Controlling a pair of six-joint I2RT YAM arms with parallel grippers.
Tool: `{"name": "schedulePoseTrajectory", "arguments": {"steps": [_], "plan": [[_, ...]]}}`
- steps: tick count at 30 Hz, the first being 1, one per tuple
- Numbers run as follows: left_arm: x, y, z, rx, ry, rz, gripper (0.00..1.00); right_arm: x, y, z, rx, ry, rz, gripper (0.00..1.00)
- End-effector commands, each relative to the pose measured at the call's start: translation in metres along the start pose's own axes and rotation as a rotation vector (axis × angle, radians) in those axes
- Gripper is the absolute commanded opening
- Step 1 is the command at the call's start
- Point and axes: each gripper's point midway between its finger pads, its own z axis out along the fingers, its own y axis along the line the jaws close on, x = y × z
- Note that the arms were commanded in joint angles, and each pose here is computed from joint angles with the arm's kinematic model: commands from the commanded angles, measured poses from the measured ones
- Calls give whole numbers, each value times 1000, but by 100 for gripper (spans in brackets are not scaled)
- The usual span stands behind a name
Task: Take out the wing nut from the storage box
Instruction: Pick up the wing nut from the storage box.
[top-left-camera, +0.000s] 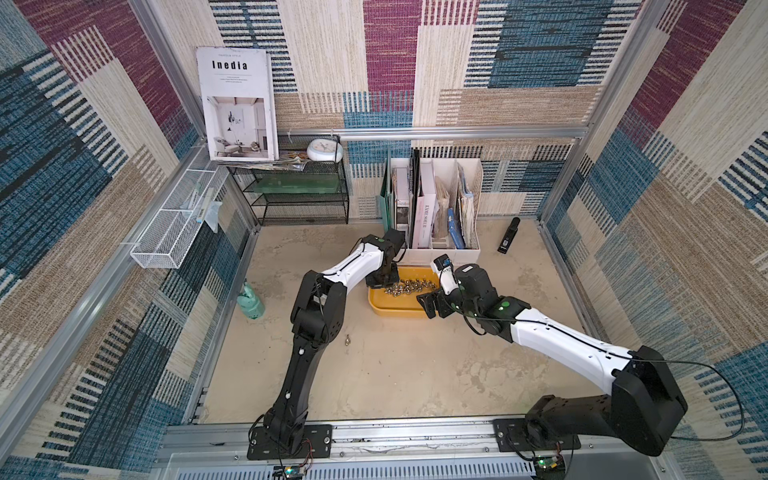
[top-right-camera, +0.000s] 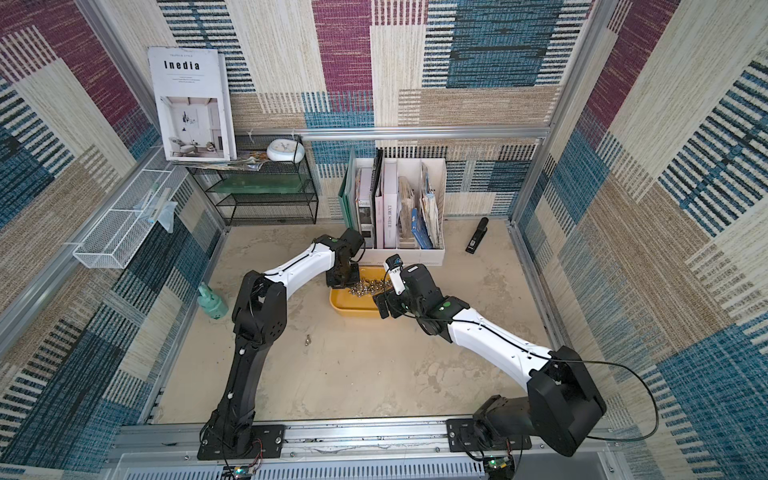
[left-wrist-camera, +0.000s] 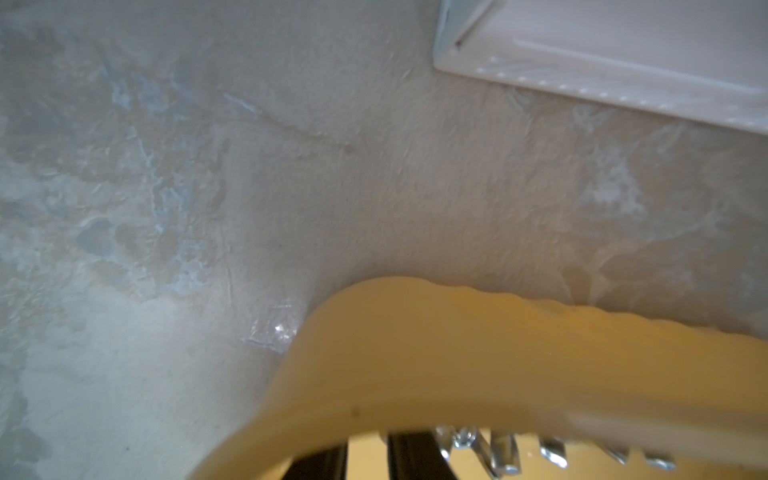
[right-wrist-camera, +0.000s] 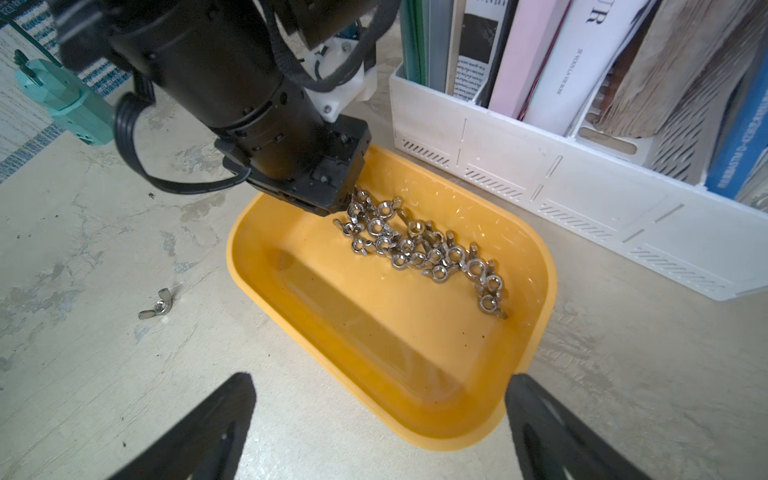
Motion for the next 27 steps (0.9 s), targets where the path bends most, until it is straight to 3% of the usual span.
{"name": "schedulePoseTrajectory", "arguments": {"steps": [1,8,13,27], "plan": [[-1,6,1,-25,1,7,20,-3,0,1,-5,-3,-4,99],[-2,6,3,-28,0,10,16,-3,0,2,-5,0,-5,99],[-5,7,-1,-31,-12,19,3,-3,-1,2,-8,-1,1,99],[6,7,-44,3,-51,17,0,-2,5,1,-39,-5,3,99]]}}
